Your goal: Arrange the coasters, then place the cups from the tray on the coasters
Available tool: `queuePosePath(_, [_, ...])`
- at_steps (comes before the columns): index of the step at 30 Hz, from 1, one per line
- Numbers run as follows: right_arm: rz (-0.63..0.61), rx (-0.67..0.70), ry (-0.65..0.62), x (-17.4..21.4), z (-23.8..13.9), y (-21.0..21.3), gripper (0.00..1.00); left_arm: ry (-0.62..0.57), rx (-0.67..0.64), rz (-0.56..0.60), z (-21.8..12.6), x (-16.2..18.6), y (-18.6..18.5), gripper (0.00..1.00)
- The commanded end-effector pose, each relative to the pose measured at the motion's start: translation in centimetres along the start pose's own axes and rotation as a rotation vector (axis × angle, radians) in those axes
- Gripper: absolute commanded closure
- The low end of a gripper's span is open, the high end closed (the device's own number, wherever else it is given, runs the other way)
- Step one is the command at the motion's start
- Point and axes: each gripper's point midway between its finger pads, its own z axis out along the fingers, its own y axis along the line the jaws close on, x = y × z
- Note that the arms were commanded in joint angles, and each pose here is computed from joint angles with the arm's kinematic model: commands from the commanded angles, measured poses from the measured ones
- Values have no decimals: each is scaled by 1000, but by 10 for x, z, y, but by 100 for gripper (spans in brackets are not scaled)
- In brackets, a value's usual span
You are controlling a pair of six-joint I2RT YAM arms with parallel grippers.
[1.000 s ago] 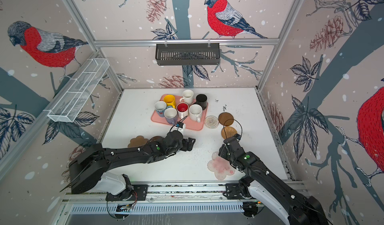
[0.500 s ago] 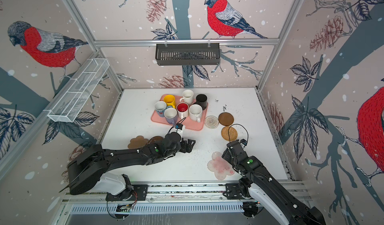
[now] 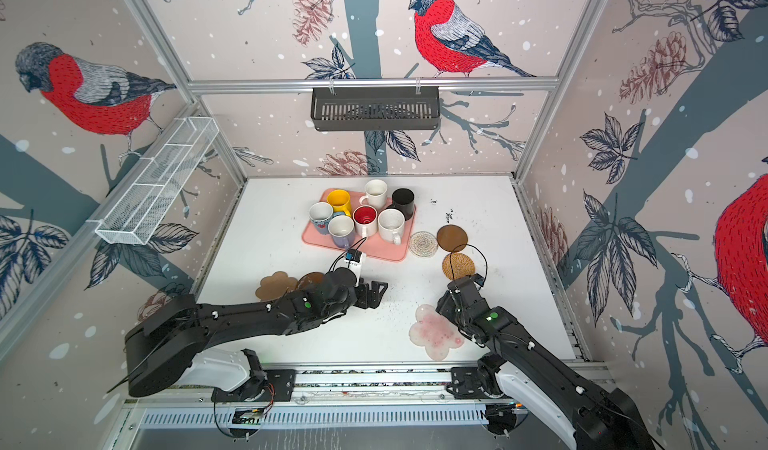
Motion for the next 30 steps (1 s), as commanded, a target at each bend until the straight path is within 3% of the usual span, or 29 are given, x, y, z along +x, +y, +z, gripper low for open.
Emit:
queuePosePath(1, [-1,-24,53,10,1,10,31,-19,-9,-15,-2,-4,1,9])
queuePosePath(11, [-112,3,46,-10,-4,36,30,-8,-28,-17,-7,1,8,9])
queuePosePath(16, [-130,61,104,3,-8,18,29,-6,-22,-12,-7,1,7,9])
queuePosePath(30, [-169,66,203,50,-8,8,22,11,-22,-6,-2,6,7,8])
